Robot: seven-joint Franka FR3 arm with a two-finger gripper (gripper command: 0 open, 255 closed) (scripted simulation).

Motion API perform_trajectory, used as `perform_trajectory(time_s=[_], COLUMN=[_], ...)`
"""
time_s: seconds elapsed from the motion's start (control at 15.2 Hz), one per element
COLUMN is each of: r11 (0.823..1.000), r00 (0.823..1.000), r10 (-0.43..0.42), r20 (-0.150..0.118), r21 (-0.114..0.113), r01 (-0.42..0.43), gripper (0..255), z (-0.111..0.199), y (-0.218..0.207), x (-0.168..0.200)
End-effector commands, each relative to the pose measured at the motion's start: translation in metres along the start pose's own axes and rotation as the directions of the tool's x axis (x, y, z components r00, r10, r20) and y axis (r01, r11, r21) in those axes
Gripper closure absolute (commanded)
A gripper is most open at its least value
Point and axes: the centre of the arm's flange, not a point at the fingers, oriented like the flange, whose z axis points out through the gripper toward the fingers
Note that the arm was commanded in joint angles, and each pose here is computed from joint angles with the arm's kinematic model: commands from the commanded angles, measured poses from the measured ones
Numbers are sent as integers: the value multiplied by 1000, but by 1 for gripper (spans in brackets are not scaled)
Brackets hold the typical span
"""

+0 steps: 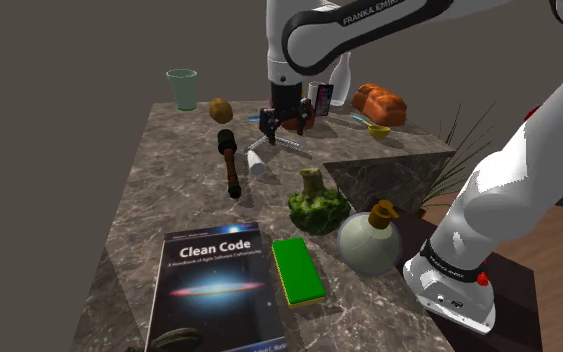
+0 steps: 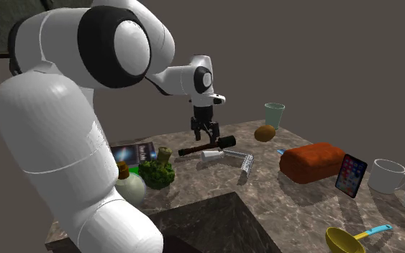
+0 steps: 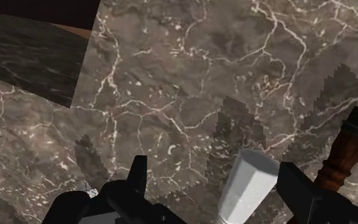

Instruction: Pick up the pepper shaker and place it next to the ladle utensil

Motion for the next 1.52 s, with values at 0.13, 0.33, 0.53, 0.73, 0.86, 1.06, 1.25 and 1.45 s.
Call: perform_trajectory(time_s=[0.13,0.33,0.53,0.73,0.86,1.06,1.25,1.45], r11=[997,990,980,980,980,980,980,980], r00=[997,990,980,980,980,980,980,980], r10=[81,140,197,197,197,197,197,197], r20=[12,21,30,30,30,30,30,30], r21=[9,14,19,19,19,19,19,19], r01=[-81,-141,-198,-198,-198,-197,-198,-198], gripper=[0,0,0,0,0,0,0,0], z=[28,49,69,85,95,109,109,109], y=[-27,-43,-56,-57,-57,-57,-57,-57], x=[36,67,97,96,96,96,96,96])
